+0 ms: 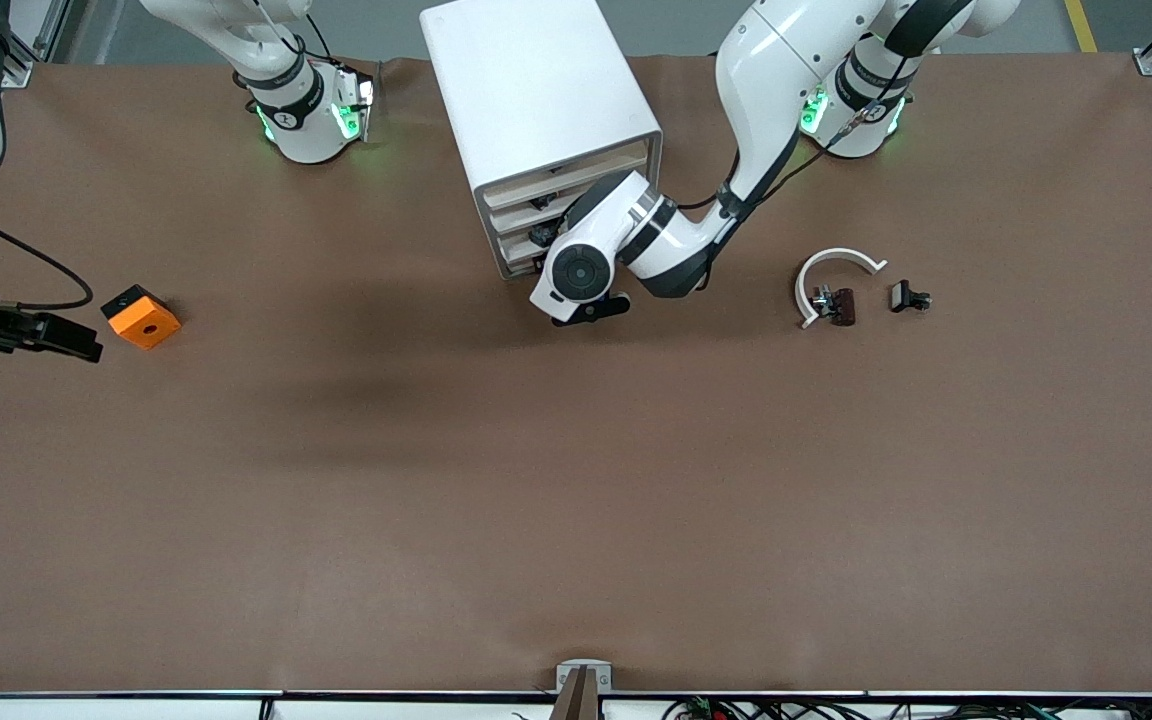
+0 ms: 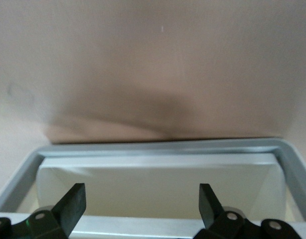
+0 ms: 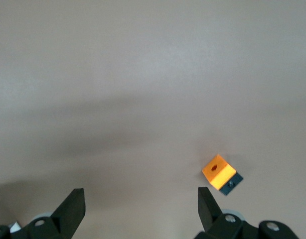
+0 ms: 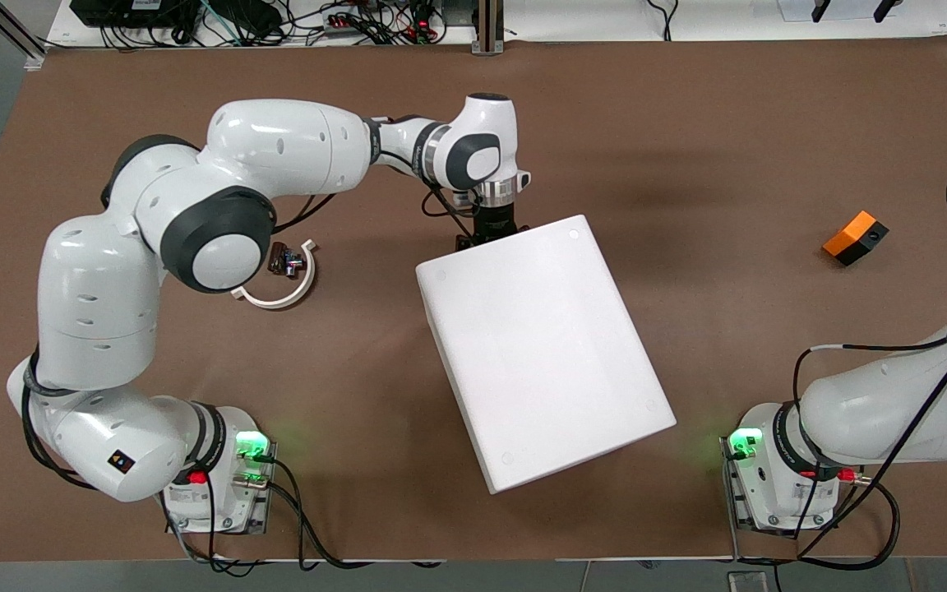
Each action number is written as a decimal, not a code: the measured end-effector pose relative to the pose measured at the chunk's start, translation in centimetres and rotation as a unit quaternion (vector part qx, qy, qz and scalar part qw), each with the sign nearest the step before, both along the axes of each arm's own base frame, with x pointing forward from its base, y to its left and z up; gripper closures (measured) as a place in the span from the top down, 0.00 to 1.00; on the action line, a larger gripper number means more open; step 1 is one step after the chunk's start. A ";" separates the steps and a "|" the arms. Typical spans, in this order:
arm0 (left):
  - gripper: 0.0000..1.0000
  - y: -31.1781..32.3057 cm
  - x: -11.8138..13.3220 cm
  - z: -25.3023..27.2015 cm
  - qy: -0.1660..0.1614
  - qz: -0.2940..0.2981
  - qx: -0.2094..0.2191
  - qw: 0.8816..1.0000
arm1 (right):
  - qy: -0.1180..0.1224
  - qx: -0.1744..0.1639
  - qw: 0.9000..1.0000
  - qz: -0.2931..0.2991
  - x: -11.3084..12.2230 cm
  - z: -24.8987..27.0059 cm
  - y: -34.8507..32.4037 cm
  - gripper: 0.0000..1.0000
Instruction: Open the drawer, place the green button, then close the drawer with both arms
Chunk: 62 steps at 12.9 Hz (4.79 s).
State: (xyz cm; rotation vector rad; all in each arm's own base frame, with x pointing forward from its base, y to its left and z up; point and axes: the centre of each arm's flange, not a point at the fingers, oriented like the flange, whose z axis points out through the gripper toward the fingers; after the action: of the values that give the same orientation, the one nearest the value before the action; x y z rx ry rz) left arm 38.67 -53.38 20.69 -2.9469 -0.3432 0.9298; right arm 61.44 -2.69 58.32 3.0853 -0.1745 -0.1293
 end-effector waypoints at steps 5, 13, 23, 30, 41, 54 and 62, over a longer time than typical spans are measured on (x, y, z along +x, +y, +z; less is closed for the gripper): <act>1.00 -0.4 -0.9 -0.2 0.009 0.012 0.010 1.000 | -0.016 0.001 1.000 -0.007 -4.3 5.2 -0.6 1.00; 1.00 7.0 11.4 3.4 -0.031 0.108 -0.019 0.993 | -0.029 0.005 0.999 0.019 -6.7 5.7 -1.9 1.00; 1.00 24.0 24.9 19.7 -0.247 0.157 0.017 0.956 | -0.049 0.024 0.998 0.015 -9.0 6.3 -2.5 1.00; 1.00 36.0 26.4 30.0 -0.323 0.040 0.001 0.946 | -0.057 0.026 0.998 0.019 -9.8 7.2 -2.1 1.00; 1.00 46.6 21.8 40.1 -0.329 -0.041 0.011 0.943 | -0.055 0.027 0.998 0.018 -9.9 7.0 -2.2 1.00; 1.00 50.6 13.6 43.5 -0.301 -0.075 0.021 0.950 | -0.059 0.029 0.997 0.048 -10.3 7.4 -2.2 1.00; 1.00 49.2 12.4 43.3 -0.296 -0.090 0.019 0.951 | -0.055 0.029 0.997 0.052 -10.5 7.5 -1.8 1.00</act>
State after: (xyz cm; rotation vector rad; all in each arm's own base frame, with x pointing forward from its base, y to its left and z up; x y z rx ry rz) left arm 51.09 -4.23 64.00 -3.0853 -0.0936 0.0005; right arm 50.96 -4.53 65.85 3.1533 -0.0148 0.0402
